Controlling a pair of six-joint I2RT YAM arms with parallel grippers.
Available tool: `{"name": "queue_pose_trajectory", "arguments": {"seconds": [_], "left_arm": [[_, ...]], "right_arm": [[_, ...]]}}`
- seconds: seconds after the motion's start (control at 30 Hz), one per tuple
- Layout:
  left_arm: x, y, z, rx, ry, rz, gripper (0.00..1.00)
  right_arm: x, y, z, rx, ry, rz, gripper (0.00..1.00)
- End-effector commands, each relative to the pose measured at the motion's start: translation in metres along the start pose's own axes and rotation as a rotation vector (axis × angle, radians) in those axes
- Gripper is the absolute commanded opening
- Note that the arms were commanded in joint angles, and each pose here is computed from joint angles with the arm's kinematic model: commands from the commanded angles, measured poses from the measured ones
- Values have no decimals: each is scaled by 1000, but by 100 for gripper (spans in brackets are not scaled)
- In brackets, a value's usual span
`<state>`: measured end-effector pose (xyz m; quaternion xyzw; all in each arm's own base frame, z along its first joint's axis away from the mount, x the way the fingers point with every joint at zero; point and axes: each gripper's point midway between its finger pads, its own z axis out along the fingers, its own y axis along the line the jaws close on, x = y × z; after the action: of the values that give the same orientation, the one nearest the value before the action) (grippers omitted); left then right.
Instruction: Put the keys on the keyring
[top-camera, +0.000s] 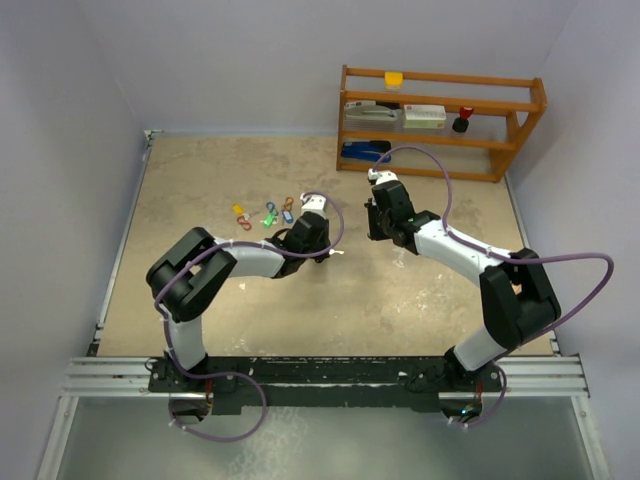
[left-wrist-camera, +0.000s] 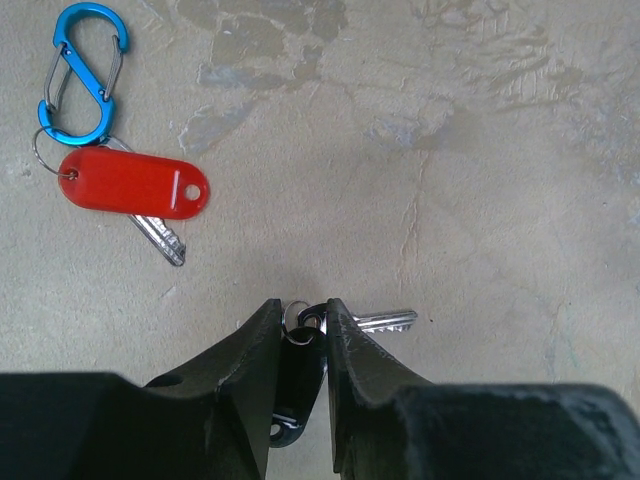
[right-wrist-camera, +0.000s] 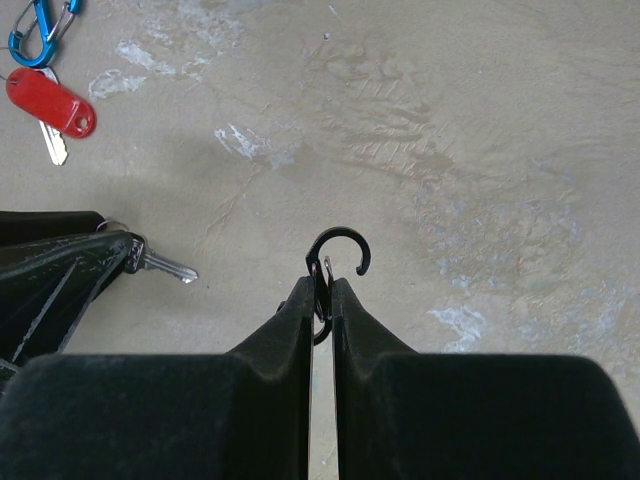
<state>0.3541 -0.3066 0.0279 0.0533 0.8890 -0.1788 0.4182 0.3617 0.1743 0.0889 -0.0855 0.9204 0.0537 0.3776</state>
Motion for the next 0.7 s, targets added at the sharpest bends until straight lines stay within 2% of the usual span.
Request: {"name": "queue_pose_trajectory", "arguments": {"seconds": [0.0, 0.67], "left_arm": [[-11, -6, 4, 26, -36, -32, 22], [-12, -7, 5, 26, -45, -45, 8]], "right_arm": [[-26, 1, -10, 1, -71, 8, 0], [-25, 0, -9, 5, -68, 7, 0]]}}
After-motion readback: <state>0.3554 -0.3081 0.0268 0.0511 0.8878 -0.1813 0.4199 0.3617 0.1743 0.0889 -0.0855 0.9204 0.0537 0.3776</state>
